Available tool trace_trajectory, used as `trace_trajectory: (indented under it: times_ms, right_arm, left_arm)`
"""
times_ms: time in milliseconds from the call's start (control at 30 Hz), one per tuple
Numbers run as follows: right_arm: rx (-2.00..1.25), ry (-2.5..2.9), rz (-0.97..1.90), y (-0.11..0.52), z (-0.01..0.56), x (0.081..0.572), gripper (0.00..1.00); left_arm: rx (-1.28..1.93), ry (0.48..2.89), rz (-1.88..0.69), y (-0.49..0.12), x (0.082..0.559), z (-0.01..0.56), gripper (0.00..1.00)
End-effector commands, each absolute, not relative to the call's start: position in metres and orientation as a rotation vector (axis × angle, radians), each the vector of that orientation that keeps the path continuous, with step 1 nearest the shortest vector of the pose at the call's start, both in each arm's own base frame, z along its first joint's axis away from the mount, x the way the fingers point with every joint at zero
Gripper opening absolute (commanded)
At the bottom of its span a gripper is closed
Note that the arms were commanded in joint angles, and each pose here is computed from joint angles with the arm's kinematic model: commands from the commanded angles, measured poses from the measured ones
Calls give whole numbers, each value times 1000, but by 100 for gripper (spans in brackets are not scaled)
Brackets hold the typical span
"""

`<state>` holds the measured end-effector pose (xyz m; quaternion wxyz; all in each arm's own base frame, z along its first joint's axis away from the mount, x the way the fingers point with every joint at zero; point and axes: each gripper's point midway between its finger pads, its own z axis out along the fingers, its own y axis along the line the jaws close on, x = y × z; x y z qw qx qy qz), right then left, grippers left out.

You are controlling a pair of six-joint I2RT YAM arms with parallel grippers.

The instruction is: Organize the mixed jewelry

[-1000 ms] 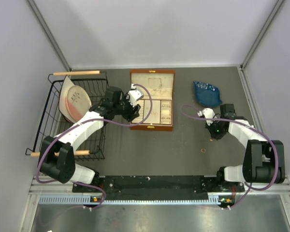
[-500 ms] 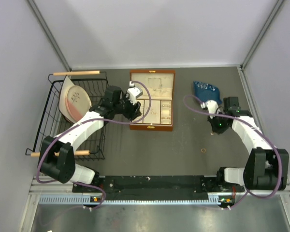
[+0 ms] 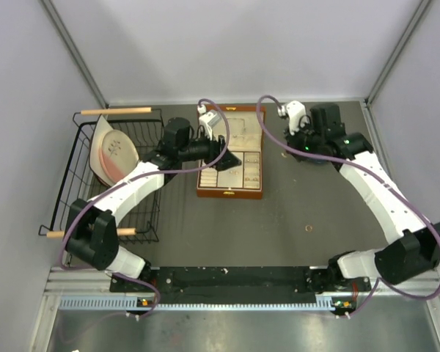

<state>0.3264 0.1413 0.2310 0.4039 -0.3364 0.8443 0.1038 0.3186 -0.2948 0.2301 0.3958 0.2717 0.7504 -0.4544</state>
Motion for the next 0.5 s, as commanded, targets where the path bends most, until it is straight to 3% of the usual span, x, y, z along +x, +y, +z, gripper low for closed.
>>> trace_trajectory:
  times_ms: [0, 233, 467]
  right_arm:
    - [-753, 2081, 322, 181, 270, 346, 0]
    - [-782, 2060, 358, 228, 280, 355, 0]
    - [-744, 2050, 408, 248, 290, 359, 0]
  left_arm:
    - [661, 1774, -1307, -323, 317, 285, 72]
    - [622, 1782, -1378, -340, 320, 296, 73]
    - [555, 1803, -1342, -341, 332, 290, 66]
